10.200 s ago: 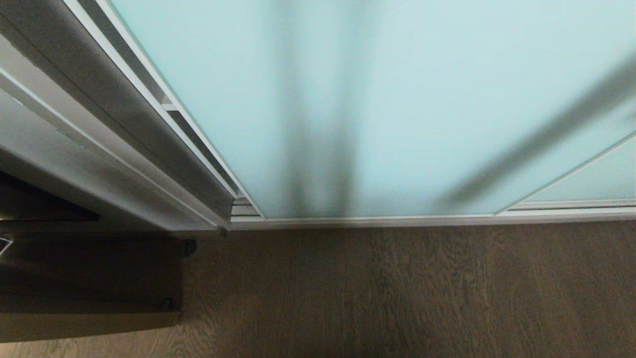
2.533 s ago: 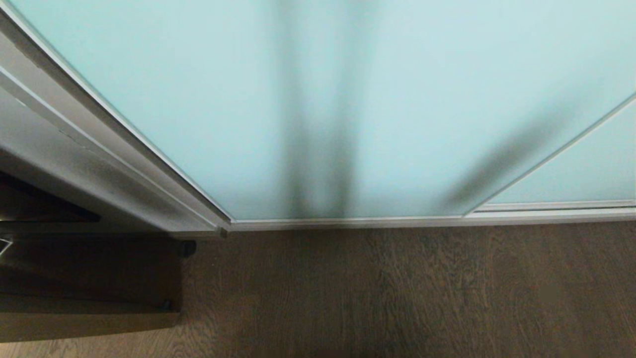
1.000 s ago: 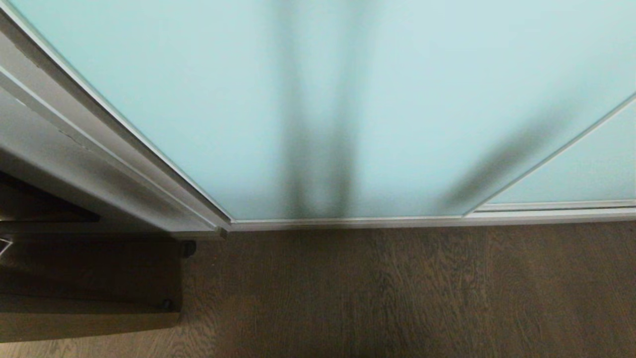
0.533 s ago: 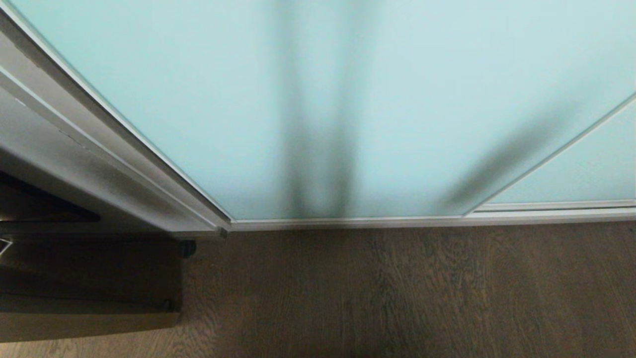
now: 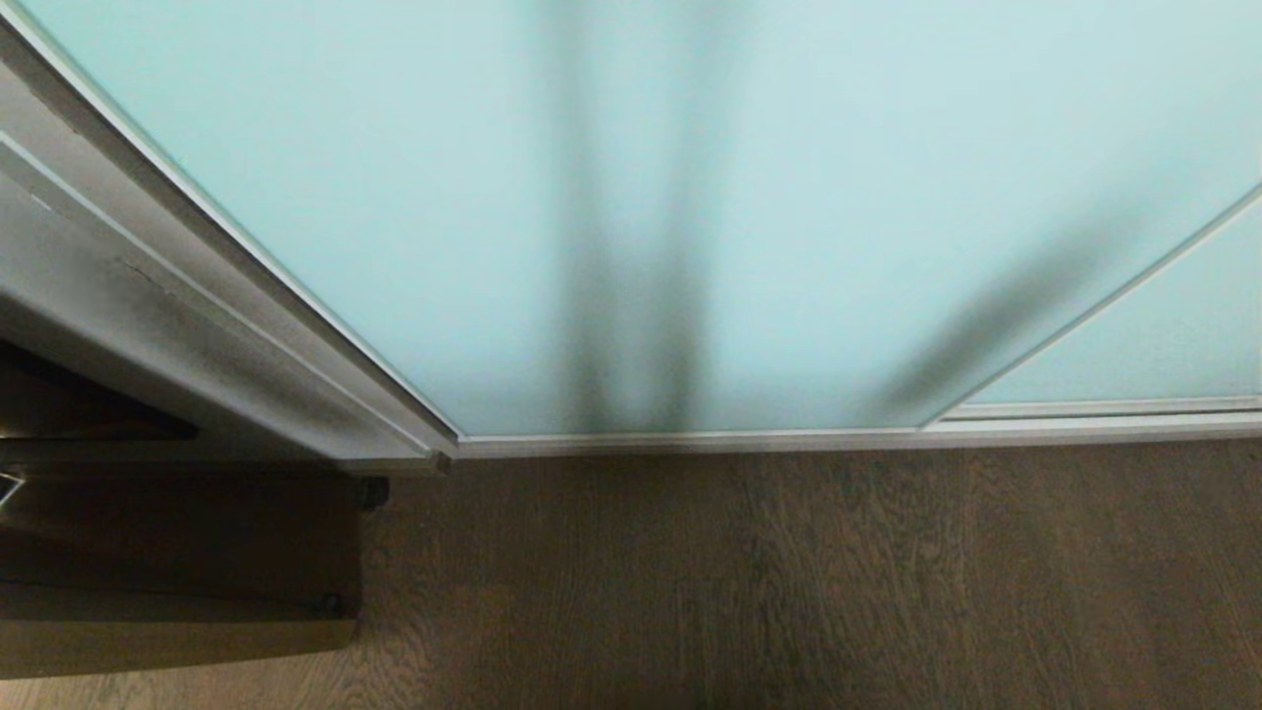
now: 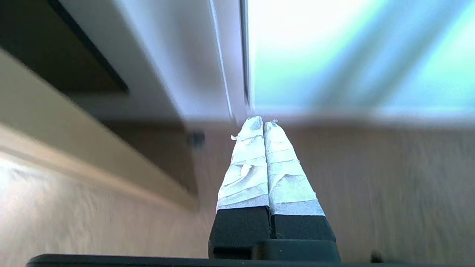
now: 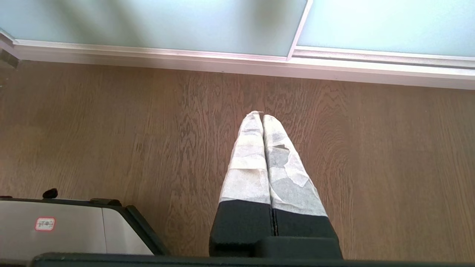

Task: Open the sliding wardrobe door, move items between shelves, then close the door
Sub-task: Open the door

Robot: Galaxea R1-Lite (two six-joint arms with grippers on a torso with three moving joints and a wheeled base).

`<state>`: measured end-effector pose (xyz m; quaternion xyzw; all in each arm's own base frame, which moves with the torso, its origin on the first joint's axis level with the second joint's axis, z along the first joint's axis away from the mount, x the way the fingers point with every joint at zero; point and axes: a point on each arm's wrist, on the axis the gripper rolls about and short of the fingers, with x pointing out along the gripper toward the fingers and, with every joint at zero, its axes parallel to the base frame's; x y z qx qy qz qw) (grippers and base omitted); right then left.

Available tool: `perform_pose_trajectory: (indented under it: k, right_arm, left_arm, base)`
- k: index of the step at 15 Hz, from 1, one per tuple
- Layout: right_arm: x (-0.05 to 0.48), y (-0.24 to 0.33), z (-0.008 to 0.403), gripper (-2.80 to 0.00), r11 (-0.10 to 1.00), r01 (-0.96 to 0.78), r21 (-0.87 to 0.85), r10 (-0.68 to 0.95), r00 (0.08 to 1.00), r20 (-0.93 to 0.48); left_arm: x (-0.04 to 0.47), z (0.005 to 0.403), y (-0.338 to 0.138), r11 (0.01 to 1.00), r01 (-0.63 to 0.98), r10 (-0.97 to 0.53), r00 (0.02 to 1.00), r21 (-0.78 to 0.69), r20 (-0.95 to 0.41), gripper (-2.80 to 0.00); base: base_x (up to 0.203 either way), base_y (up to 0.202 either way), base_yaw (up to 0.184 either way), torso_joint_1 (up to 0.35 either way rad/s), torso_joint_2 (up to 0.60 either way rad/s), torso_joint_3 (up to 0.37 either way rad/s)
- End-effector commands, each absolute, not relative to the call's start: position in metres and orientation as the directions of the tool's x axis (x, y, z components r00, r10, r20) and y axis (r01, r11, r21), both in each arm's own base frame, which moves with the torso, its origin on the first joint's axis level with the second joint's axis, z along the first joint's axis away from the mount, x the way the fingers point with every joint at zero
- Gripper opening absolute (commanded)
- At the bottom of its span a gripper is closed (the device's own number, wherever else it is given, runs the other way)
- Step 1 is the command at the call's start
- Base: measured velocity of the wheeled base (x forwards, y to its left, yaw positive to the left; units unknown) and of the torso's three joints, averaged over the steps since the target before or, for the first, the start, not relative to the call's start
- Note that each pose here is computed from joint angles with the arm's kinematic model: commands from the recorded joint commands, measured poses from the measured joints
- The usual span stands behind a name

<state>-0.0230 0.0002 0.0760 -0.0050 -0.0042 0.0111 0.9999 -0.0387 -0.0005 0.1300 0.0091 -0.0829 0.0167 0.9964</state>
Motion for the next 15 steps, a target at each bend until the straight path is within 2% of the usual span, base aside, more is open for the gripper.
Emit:
perform_pose_trajectory:
  k: [1, 7, 12, 15]
  right_arm:
    - [-0.023, 0.000, 0.076, -2.80, 1.000, -0.023, -0.011, 0.023, 1.000, 0.009]
    - [-0.023, 0.000, 0.076, -2.80, 1.000, -0.023, -0.011, 0.023, 1.000, 0.009]
    - [-0.023, 0.000, 0.076, -2.80, 1.000, -0.023, -0.011, 0.023, 1.000, 0.009]
    - [-0.023, 0.000, 0.076, -2.80, 1.000, -0.023, -0.011, 0.023, 1.000, 0.009]
  left_arm:
    - [-0.036, 0.162, 0.000, 0.998, -0.058, 0.055, 0.982, 0.011, 0.182, -2.80]
    - [0.007, 0.229, 0.002, 0.994, -0.108, 0.105, 0.938, -0.011, 0.331, -2.80]
    - [0.031, 0.252, 0.002, 0.995, -0.103, 0.100, 0.941, -0.007, 0.325, -2.80]
    - [0.054, 0.276, 0.003, 0.994, -0.105, 0.101, 0.911, -0.011, 0.400, -2.80]
  base:
    - [0.000, 0.000, 0.000, 0.000, 0.00, 0.000]
    - [0.000, 0.000, 0.000, 0.000, 0.00, 0.000]
    - [0.000, 0.000, 0.000, 0.000, 0.00, 0.000]
    - [0.000, 0.000, 0.000, 0.000, 0.00, 0.000]
